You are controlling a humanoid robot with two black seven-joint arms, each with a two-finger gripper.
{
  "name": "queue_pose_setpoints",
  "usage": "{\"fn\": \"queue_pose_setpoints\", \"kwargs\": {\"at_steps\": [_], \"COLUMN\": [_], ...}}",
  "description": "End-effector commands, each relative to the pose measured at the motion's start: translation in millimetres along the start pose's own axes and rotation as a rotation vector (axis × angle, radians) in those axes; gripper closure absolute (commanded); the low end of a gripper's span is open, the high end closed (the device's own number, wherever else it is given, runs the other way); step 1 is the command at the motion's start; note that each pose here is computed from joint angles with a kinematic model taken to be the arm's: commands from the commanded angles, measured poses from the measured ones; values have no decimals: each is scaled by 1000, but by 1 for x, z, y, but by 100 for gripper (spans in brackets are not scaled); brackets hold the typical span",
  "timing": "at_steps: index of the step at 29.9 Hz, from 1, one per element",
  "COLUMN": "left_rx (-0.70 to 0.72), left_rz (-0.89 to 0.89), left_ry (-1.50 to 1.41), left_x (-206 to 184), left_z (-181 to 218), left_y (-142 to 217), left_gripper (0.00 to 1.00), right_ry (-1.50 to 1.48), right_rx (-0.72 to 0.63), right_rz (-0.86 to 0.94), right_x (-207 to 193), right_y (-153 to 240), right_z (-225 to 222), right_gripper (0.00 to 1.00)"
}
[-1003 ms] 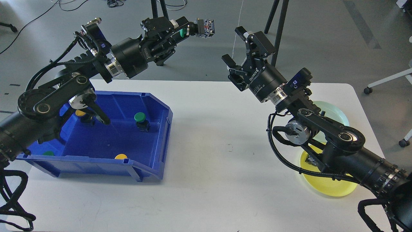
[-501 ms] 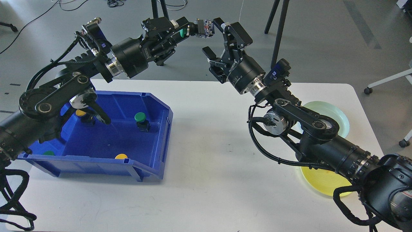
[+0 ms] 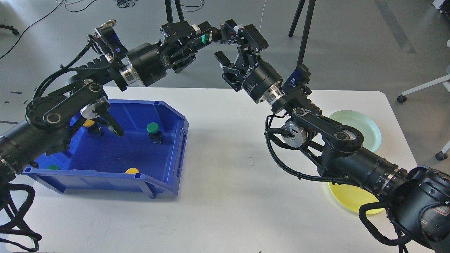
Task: Pass button and place on color plate
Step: 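Bring the right gripper to the left gripper and take the green button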
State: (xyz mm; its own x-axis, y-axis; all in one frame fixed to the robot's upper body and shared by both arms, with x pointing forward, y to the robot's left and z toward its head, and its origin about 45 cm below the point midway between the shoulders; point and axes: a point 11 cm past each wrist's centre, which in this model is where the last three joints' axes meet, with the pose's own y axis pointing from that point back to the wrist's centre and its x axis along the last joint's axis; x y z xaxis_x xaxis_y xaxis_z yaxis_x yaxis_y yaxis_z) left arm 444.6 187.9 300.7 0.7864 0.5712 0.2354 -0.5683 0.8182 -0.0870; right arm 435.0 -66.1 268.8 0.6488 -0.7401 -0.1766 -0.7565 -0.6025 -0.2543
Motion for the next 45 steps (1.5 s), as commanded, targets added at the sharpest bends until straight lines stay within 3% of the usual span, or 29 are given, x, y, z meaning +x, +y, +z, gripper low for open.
{"fn": "queue_pose_setpoints", "kwargs": {"at_steps": [1,8,17,30,35,38,40,45], "left_rx": [0,0,0,0,1,-3,-7,-10], "left_rz": [0,1,3,4,6,11,18,22], "left_ry": [0,-1,0,2,3,10,18,22], "left_x": [0,1,1,1,1,2,3,3], "left_z": [0,0,0,0,-1,-1,-1,-1], "left_y": [0,0,0,0,1,1,3,3], "left_gripper": [87,86,86,84,72,47,23,11], "right_ry": [4,10,9,9,9,9,12,16], "right_rx": [1,3,6,14,14,14,13,12], "right_rz": [16,20,6,6,7,7,7,14], "right_x": [2,2,-1,-4,-4,-4,-4,-4], "right_y": [0,-1,-2,-3,-3,-3,-3,-3], "right_z": [0,-2,-3,-5,-5,-5,-5,-5], "right_gripper": [5,10,43,82,87,90,91,92]}}
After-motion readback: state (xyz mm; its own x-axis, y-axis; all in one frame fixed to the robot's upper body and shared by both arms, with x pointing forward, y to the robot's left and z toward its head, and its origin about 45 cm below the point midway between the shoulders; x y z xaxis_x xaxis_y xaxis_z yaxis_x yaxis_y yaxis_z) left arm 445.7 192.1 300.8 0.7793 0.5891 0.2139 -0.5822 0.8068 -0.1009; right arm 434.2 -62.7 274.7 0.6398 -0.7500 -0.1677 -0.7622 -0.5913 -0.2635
